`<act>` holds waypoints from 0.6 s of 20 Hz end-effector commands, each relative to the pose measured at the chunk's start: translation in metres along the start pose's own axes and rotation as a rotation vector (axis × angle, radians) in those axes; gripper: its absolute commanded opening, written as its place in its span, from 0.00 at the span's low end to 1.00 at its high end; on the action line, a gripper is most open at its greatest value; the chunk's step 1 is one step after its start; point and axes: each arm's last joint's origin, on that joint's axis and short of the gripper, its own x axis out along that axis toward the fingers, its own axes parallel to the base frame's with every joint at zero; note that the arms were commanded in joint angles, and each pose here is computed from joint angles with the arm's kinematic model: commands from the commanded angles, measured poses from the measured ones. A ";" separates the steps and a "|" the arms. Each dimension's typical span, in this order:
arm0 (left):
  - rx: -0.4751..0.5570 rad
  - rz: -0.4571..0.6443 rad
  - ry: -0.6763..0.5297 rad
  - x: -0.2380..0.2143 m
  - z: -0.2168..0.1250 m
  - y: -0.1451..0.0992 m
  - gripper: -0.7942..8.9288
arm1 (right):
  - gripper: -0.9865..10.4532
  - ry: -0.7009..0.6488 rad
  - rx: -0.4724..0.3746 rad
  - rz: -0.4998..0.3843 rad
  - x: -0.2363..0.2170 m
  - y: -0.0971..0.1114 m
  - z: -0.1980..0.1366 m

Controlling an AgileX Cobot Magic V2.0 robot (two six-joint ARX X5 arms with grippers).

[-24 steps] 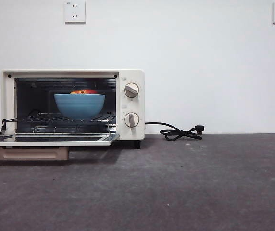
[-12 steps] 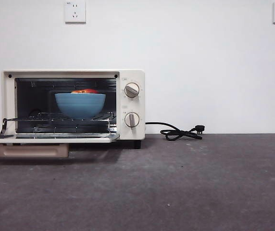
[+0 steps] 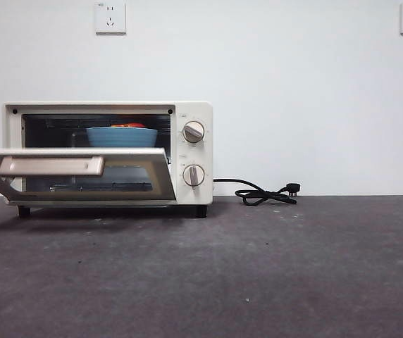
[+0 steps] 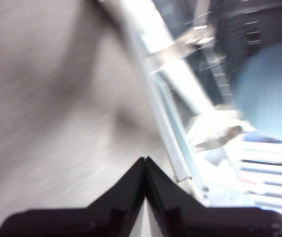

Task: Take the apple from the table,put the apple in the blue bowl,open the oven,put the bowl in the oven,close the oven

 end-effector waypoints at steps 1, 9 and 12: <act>-0.040 -0.057 -0.006 0.003 0.006 -0.006 0.07 | 0.08 -0.012 0.011 -0.022 0.001 -0.001 -0.001; -0.044 -0.138 -0.083 -0.004 0.030 -0.029 0.07 | 0.08 -0.027 0.012 -0.054 0.001 -0.002 0.000; -0.002 -0.157 -0.102 -0.007 0.042 -0.046 0.07 | 0.08 -0.033 0.014 -0.067 0.001 -0.002 0.000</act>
